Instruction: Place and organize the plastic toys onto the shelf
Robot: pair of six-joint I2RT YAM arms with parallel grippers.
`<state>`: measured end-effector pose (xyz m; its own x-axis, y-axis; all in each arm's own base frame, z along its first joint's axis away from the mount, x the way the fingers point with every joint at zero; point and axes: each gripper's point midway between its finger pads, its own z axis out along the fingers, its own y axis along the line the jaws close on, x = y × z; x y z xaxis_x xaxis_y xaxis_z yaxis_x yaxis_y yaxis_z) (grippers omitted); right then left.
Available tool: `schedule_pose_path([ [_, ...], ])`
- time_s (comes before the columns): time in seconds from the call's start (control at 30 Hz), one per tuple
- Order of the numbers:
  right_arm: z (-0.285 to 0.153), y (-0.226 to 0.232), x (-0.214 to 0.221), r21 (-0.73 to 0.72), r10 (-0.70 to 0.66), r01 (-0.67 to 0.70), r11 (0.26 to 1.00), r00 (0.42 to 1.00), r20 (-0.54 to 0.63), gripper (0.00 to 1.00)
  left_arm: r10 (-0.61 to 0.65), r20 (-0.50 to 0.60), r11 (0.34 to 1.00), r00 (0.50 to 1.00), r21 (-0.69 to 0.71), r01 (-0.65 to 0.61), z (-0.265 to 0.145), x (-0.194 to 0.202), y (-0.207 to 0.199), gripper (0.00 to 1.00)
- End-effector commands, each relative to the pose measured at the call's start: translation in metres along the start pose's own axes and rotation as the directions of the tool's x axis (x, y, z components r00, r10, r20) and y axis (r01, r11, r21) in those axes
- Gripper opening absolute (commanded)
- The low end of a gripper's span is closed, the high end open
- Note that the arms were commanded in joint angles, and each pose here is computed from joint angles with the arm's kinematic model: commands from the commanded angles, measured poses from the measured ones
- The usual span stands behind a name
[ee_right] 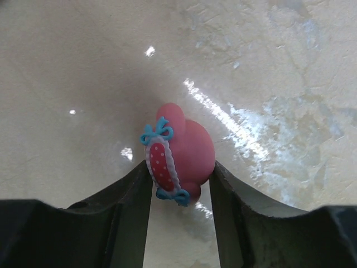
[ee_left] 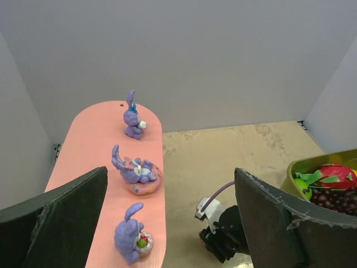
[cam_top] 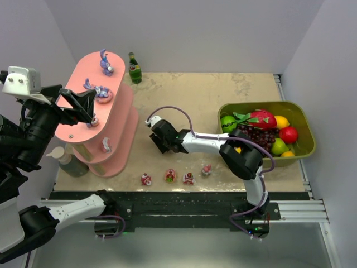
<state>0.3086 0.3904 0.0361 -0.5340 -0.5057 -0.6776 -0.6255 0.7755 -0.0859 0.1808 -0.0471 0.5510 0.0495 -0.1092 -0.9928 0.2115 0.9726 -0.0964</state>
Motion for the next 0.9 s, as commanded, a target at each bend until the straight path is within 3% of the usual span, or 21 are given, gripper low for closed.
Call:
schedule_pose_path([
  [0.0,-0.007,0.003,-0.039,-0.132,-0.148,0.163,0.978,0.982,0.118,0.38,-0.020,0.051,1.000,0.998,0.003,0.020,-0.005,-0.016,0.002,1.00],
  [0.13,-0.009,0.007,-0.033,-0.199,-0.360,0.383,0.902,0.922,0.146,0.34,-0.023,0.059,1.000,0.998,0.002,0.023,-0.007,-0.018,0.004,1.00],
  [0.27,-0.005,0.007,-0.028,-0.209,-0.471,0.499,0.841,0.865,0.174,0.35,-0.022,0.061,1.000,0.998,-0.004,0.022,-0.008,-0.018,0.006,1.00],
  [0.4,-0.002,-0.004,-0.031,-0.154,-0.483,0.505,0.849,0.861,0.161,0.54,-0.027,0.064,1.000,0.998,-0.007,0.027,-0.011,-0.018,0.008,1.00],
  [0.43,-0.003,-0.007,-0.032,-0.137,-0.463,0.483,0.865,0.873,0.155,0.70,-0.026,0.062,1.000,0.998,-0.007,0.026,-0.011,-0.018,0.008,0.99],
  [0.53,-0.009,-0.007,-0.038,-0.123,-0.395,0.416,0.901,0.903,0.168,0.85,-0.029,0.060,1.000,0.998,-0.007,0.030,-0.012,-0.016,0.008,1.00],
  [0.7,-0.021,-0.014,-0.048,-0.082,-0.216,0.234,0.969,0.959,0.184,0.93,-0.034,0.060,0.999,0.998,-0.008,0.034,-0.013,-0.016,0.009,1.00],
  [0.77,-0.025,-0.020,-0.046,-0.036,-0.061,0.067,0.997,0.987,0.152,0.94,-0.033,0.059,0.999,0.998,-0.010,0.034,-0.013,-0.016,0.009,1.00],
  [0.87,-0.031,-0.015,-0.036,-0.044,0.149,-0.144,0.989,0.982,0.119,0.95,-0.030,0.056,0.999,0.998,-0.011,0.031,-0.012,-0.015,0.009,1.00],
])
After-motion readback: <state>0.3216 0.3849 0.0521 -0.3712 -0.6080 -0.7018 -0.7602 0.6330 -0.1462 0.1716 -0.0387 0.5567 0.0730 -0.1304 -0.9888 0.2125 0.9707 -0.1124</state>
